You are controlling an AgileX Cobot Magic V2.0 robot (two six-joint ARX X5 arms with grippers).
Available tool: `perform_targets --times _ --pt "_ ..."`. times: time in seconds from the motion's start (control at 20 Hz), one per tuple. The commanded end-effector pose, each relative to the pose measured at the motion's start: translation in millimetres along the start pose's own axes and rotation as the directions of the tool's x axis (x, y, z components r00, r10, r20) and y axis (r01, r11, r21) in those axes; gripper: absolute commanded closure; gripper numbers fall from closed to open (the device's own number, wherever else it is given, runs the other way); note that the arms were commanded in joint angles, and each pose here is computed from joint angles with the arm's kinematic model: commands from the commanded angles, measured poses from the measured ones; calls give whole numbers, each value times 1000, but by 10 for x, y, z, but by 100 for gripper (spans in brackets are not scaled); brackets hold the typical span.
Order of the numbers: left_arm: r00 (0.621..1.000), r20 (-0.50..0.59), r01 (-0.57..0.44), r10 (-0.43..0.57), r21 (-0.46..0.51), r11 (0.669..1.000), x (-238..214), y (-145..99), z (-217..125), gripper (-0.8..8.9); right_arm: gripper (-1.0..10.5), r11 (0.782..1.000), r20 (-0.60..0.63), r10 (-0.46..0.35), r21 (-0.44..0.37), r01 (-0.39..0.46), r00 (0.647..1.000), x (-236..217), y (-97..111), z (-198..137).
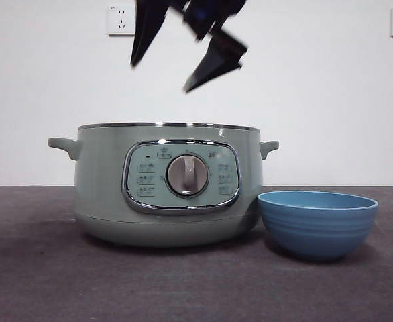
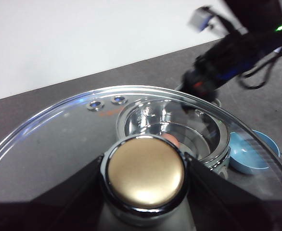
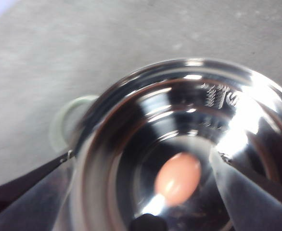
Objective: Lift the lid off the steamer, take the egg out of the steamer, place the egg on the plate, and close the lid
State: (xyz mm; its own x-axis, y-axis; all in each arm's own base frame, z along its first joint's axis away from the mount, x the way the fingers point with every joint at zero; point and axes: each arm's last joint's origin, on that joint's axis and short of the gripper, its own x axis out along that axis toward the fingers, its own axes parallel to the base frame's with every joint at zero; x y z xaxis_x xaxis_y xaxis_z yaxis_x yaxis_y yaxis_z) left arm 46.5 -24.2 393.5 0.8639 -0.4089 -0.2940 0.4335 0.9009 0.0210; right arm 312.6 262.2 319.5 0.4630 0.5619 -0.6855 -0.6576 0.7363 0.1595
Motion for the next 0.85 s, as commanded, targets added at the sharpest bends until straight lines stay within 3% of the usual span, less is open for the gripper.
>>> perform_targets --times 0.05,0.35,0.85 --pt "997 82 2 -1 -12 1000 -70 5 83 822 469 1000 -55 -22 9 23 998 297 -35 -56" --pt "997 82 2 -1 -8 1000 -70 5 84 822 470 998 -163 -52 13 55 985 765 -113 -257" --pt "997 82 1 -1 -3 1000 -70 5 84 822 474 996 -276 -61 38 75 959 995 -157 -442"
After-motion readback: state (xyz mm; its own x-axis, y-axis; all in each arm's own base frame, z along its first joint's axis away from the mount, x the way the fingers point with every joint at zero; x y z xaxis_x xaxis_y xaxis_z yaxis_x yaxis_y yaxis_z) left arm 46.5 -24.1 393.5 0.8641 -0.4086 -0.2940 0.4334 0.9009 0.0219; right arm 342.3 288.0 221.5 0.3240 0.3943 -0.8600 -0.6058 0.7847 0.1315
